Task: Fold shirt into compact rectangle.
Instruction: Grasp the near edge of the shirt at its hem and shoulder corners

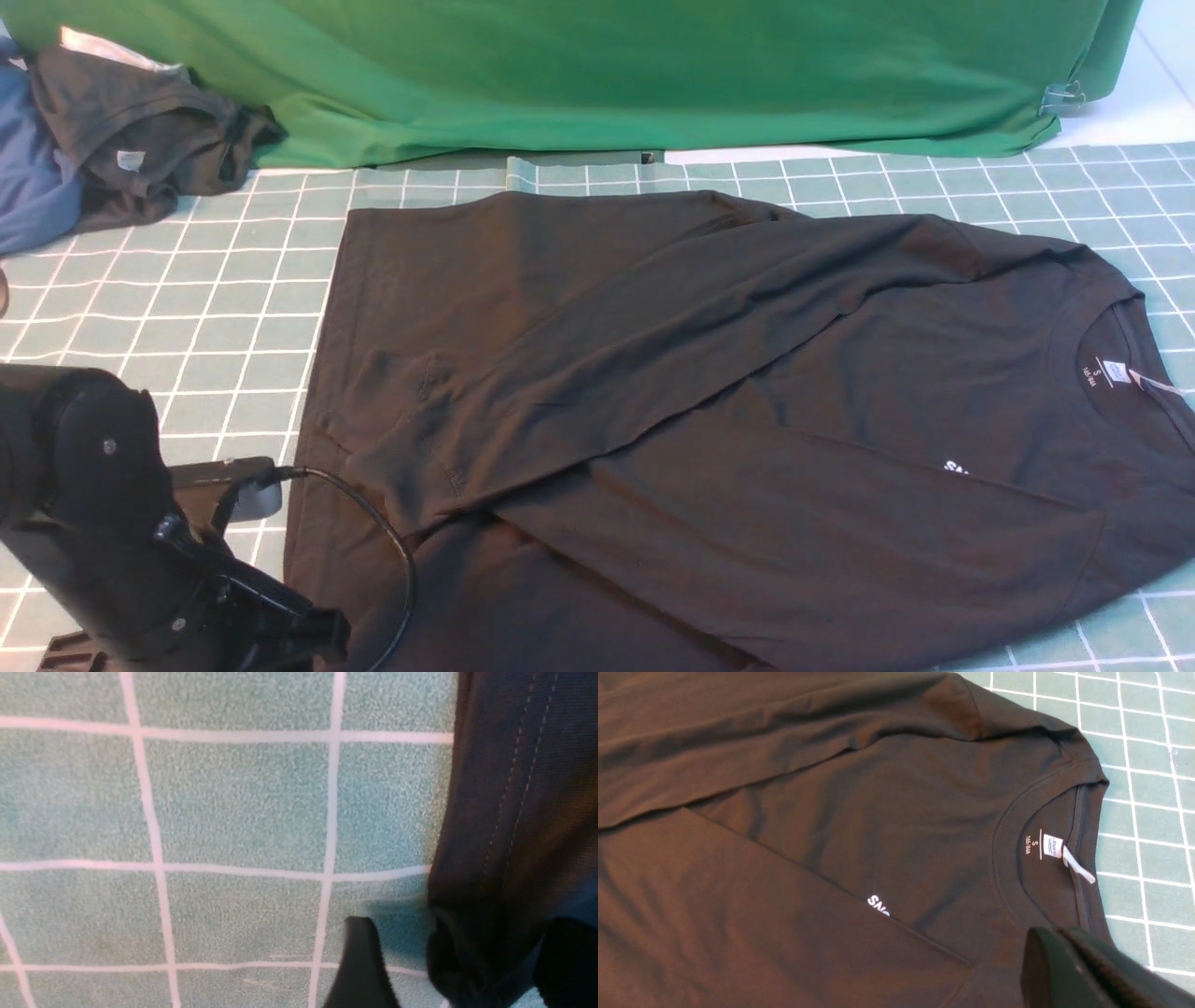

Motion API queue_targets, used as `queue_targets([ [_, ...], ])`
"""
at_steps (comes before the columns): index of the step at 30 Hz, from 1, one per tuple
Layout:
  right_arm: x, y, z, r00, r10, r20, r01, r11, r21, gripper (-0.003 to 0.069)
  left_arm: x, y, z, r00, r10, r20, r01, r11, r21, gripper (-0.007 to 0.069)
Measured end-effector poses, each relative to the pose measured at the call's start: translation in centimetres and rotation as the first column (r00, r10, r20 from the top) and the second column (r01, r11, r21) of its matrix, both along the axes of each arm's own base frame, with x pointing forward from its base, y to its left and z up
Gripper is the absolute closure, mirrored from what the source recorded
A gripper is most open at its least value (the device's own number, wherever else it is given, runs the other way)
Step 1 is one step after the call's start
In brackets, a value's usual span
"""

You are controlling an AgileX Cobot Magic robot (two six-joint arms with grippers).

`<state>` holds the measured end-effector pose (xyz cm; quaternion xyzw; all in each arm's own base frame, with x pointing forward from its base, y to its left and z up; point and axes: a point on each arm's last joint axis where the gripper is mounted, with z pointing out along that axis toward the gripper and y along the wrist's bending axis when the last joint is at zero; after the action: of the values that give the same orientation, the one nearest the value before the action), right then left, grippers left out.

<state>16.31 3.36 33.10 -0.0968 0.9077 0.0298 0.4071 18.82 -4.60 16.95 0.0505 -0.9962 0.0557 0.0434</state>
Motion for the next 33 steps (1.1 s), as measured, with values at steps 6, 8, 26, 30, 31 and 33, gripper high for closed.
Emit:
queue_targets([
  [6,0.0,0.0,0.0,1.0,0.001,-0.004,-0.001,1.0,0.006,0.0643,0.1,0.0,-0.4,1.0,0.006,0.002,-0.006,1.0,-0.003,0.0473],
  [8,-0.1,0.0,-0.1,1.0,0.001,-0.011,-0.001,1.0,0.006,0.0643,0.1,-0.1,-0.7,1.0,-0.003,-0.013,0.003,1.0,-0.001,0.0564],
  [26,-1.2,0.5,-3.2,0.903,0.056,-0.426,-0.078,0.996,-0.034,0.0628,-3.7,2.0,5.8,0.969,-0.078,0.234,0.052,0.992,0.114,0.062],
  [30,0.3,1.6,-4.7,0.852,0.097,-0.515,-0.087,0.995,0.044,0.0554,-4.4,2.0,6.8,0.954,-0.056,0.296,0.032,0.996,0.085,0.062],
  [31,0.3,1.7,-4.8,0.849,0.101,-0.519,-0.089,0.995,0.048,0.0547,-4.4,2.0,6.8,0.953,-0.056,0.296,0.032,0.996,0.085,0.062],
  [33,1.1,2.4,-6.0,0.81,0.15,-0.567,-0.129,0.989,0.077,0.0423,-4.5,1.9,6.8,0.954,-0.049,0.297,0.028,0.997,0.075,0.062],
])
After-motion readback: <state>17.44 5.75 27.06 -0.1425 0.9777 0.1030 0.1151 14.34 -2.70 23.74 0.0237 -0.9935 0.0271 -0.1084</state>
